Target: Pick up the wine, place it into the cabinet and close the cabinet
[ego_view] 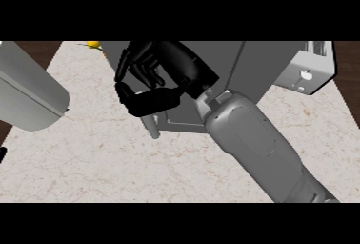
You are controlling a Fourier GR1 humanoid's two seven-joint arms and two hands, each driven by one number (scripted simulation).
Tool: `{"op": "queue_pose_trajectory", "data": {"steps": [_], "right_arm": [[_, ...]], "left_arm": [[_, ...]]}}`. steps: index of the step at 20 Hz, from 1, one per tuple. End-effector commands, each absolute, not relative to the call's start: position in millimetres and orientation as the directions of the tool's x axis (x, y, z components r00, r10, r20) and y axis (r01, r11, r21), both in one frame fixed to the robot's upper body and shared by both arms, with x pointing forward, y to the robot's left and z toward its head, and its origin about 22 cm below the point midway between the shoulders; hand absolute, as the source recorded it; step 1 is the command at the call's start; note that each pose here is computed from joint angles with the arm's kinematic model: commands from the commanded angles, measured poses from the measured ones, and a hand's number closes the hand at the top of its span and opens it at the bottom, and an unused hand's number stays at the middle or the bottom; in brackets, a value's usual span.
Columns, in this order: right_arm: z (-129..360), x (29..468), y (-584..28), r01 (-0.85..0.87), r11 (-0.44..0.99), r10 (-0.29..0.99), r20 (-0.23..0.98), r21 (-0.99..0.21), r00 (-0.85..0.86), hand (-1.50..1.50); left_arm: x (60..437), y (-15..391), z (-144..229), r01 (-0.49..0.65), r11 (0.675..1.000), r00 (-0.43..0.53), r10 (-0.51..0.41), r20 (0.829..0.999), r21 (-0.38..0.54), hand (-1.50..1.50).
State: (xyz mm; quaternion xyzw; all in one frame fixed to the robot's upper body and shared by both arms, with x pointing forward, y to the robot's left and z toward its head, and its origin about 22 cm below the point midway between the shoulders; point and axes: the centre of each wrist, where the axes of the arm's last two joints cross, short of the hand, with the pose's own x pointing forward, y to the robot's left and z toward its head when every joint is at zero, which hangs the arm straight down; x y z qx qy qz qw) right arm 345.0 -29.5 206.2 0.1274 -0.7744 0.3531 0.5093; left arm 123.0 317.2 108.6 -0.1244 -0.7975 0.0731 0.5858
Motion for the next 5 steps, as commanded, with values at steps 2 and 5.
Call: {"op": "queue_pose_trajectory", "data": {"steps": [2,5], "right_arm": [[208.3,389.6,-88.6,-0.381,0.830,0.256,0.886,-0.406,-0.385,1.50],[208.2,391.2,-81.8,-0.380,0.818,0.276,0.873,-0.433,-0.401,1.50]], "left_arm": [[134.8,308.7,103.5,0.113,0.958,-0.301,0.285,0.910,-0.263,-1.50],[138.9,305.2,97.5,0.098,0.958,-0.284,0.286,0.915,-0.269,-1.50]]}}
